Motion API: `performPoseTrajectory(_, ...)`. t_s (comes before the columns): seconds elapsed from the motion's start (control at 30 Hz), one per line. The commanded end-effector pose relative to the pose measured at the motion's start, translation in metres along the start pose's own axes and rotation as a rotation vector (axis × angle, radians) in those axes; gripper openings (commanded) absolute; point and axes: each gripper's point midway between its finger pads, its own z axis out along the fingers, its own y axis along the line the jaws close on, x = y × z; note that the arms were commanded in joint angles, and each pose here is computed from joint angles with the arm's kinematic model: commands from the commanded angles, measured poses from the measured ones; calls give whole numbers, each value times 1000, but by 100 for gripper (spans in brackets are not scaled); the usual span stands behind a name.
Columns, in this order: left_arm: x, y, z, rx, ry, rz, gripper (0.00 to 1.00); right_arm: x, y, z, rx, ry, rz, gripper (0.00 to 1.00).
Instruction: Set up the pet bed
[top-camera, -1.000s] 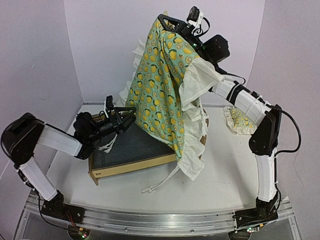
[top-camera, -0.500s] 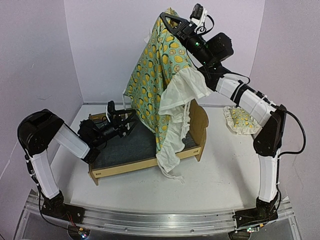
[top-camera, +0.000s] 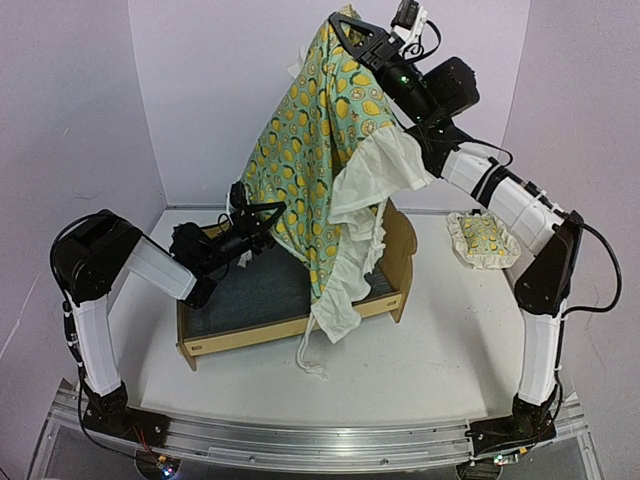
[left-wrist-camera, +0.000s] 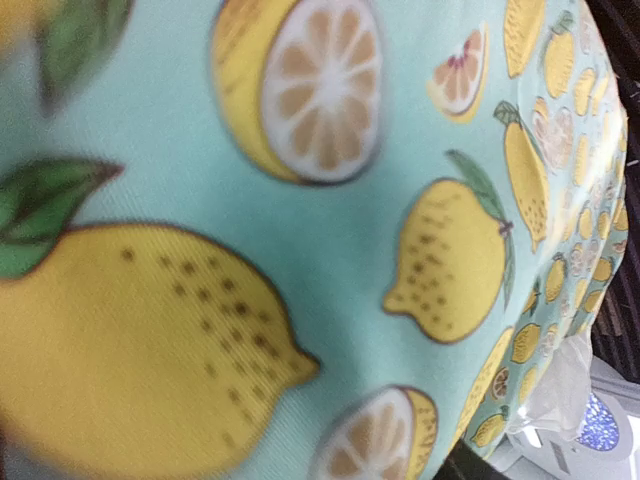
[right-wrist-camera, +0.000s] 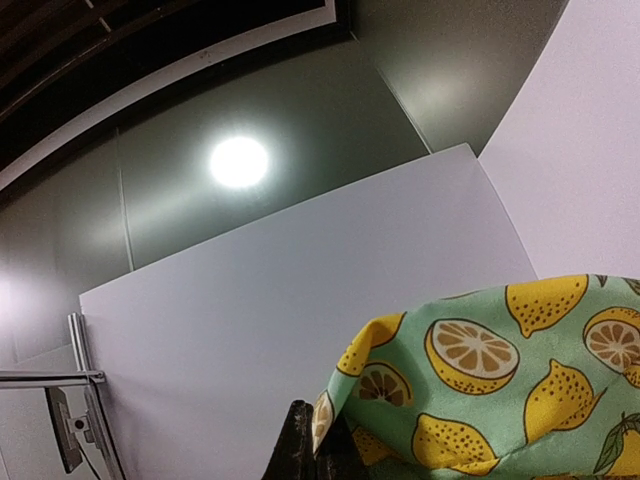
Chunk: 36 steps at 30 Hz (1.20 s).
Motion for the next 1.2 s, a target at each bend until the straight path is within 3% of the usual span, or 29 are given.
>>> performPoseTrajectory(0.0,-19,-58,-7,180,-42,159,37,-54,72,-4,-83,-95,-136,0)
performPoseTrajectory(0.1,-38,-48,-31,50,-56,174,3,-42,58,-15,17,-51,-189,0)
performPoseTrajectory(0.13,-45,-50,-40,4,-60,203,0,-39,54,-19,53,-35,-215,0)
performPoseTrajectory(0.27,-65,-60,-73,-260,-20,302,0,-22,39,-41,213,92,-369,0)
performPoseTrajectory(0.4,-79,-90,-98,-576,26,498,0,8,14,-76,366,303,-570,0)
performPoseTrajectory(0.57,-74,-157,-122,-675,63,657,0,51,0,-118,394,559,-701,0)
performPoseTrajectory(0.7,-64,-217,-126,-606,73,707,0,49,12,-139,441,568,-678,0)
performPoseTrajectory(0.9,-48,-273,-133,-524,72,738,0,54,59,-158,347,569,-570,0)
performPoseTrajectory(1.03,-47,-271,-140,-551,43,710,0,57,62,-171,381,559,-524,0)
performPoseTrajectory(1.17,-70,-223,-152,-741,-30,620,0,73,21,-184,507,594,-514,0)
